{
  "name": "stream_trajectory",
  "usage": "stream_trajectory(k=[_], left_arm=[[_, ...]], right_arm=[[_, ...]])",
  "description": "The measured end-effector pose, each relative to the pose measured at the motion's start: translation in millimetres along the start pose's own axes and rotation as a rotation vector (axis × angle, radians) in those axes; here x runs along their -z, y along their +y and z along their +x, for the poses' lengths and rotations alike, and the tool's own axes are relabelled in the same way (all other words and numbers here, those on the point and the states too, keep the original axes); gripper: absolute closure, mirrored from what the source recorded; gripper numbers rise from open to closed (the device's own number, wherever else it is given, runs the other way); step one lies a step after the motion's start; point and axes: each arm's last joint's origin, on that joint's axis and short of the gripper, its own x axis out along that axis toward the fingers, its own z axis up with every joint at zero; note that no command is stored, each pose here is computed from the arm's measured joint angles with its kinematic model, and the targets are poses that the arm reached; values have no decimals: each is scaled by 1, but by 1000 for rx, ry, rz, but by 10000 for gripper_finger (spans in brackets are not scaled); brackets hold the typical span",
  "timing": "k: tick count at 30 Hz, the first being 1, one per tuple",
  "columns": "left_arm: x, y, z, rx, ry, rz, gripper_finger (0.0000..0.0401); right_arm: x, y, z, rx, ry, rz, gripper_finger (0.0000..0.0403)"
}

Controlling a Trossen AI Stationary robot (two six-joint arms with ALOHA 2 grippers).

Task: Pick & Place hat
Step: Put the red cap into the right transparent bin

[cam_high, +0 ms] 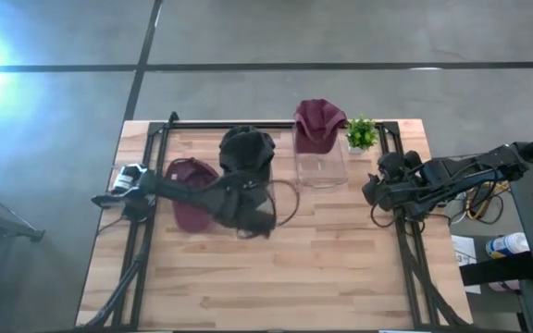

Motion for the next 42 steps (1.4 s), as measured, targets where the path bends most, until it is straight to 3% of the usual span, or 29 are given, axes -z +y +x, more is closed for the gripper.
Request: stream_trajectory(k=[4, 8, 11, 20, 24, 35, 42], left_arm=[[28, -3, -12, -98, 81, -160, 311], [47, -9, -16, -73, 104, -384, 311], [59, -7, -8, -117, 208, -487, 311], [78, 16, 41, -284, 327, -444, 311], [78, 25, 57, -254, 382, -353, 311], [87, 20, 48, -161, 315, -118, 311], [99, 16, 50, -191, 272, -93, 311]], right_arm=[[0, 0, 0, -4, 4, -30, 179], [0, 1, 0, -18, 20, -45, 179], [0, 4, 1, -42, 25, -51, 179], [2, 8, 4, -68, 29, 14, 179], [2, 8, 4, -67, 31, 65, 179], [3, 8, 5, -59, 35, 146, 179], [6, 9, 9, -45, 41, 142, 179]])
